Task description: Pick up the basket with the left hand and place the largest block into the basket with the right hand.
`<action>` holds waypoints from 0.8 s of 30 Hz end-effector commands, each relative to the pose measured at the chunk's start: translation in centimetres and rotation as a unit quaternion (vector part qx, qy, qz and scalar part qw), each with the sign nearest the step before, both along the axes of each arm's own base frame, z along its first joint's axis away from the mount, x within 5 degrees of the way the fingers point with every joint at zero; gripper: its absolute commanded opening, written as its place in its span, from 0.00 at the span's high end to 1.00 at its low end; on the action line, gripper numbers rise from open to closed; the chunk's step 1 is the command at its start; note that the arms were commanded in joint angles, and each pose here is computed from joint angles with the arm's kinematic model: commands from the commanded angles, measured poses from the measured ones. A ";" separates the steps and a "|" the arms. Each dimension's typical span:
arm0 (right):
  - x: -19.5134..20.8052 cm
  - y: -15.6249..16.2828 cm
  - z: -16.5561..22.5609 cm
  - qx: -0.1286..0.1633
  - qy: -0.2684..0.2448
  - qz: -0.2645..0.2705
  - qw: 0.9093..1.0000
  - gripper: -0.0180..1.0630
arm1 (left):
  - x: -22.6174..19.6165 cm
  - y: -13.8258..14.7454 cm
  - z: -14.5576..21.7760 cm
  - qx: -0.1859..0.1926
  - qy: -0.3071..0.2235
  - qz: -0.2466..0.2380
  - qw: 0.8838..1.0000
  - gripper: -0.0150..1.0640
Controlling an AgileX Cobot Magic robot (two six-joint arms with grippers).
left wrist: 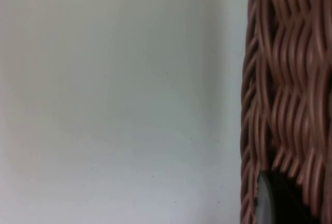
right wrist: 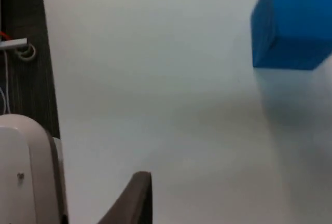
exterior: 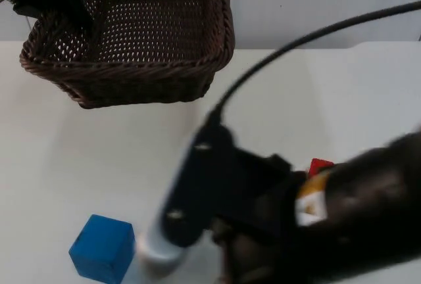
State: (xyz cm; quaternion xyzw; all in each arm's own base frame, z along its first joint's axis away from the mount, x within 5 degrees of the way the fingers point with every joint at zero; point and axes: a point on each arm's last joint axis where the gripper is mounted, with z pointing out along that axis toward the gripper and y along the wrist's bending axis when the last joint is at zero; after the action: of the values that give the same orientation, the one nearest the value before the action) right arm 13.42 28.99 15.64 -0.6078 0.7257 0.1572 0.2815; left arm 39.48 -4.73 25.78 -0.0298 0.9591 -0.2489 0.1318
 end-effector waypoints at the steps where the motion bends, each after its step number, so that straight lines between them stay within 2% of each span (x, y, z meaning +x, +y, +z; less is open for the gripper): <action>1: 0.4 1.3 0.0 0.006 -0.010 0.007 1.000 0.01 | 0.0 -0.1 0.9 -0.013 -0.012 0.006 1.000 0.99; 4: 1.4 3.8 -0.4 0.005 -0.001 0.014 1.000 0.01 | 0.0 -0.1 0.9 -0.013 -0.012 0.006 1.000 0.99; 9: 2.3 5.8 -1.0 0.008 0.000 0.016 1.000 0.01 | 0.0 -0.1 0.9 -0.013 -0.012 0.006 1.000 0.99; 16: 2.8 7.1 -2.5 -0.002 0.007 0.018 1.000 0.01 | 0.0 -0.1 0.9 -0.013 -0.012 0.006 1.000 0.99; 24: 3.5 8.4 -1.7 0.021 -0.003 0.010 1.000 0.01 | 0.0 -0.1 0.9 -0.013 -0.012 0.006 1.000 0.99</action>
State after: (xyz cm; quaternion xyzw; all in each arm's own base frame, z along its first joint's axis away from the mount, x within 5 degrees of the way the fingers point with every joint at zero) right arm 16.82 37.03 13.44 -0.6104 0.7196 0.1714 0.2832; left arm 39.48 -4.73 25.78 -0.0298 0.9591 -0.2489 0.1318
